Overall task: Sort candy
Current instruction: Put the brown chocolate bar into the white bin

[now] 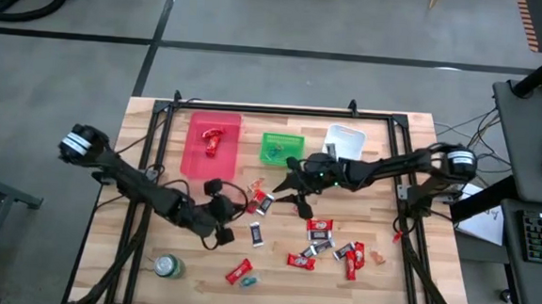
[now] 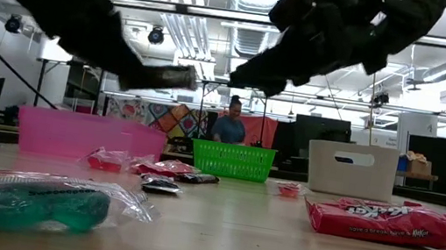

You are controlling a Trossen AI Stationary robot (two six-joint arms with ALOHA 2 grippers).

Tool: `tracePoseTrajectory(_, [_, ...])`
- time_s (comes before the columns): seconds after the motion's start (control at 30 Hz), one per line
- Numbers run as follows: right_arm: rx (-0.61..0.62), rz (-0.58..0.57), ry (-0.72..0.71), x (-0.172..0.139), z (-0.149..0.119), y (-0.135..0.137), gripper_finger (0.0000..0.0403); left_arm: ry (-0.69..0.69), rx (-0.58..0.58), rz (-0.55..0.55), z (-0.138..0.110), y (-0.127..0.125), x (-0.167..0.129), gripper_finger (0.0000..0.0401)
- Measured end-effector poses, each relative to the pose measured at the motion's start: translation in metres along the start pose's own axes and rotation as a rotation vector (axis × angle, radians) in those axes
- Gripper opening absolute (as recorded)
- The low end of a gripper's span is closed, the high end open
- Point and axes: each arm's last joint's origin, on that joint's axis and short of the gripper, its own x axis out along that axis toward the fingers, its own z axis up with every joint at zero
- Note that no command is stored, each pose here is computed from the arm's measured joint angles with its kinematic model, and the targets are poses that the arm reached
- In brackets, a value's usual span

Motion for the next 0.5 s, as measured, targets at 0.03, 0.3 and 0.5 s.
tracePoseTrajectory(0.03, [0.0,0.002,-0.009,0.004,-0.001,0.0,0.0135,-0.003,0.003,0.008,0.003,0.002,0.001,0.0003])
tracePoseTrajectory(0.3, [0.005,-0.009,-0.062,0.027,0.005,-0.009,0.0191,-0.007,0.068,0.042,0.015,0.002,0.014,0.0002])
tracePoseTrajectory(0.5, [-0.009,0.013,-0.056,0.038,0.006,-0.013,0.0206,-0.016,0.07,0.052,0.021,0.003,0.017,0.0002])
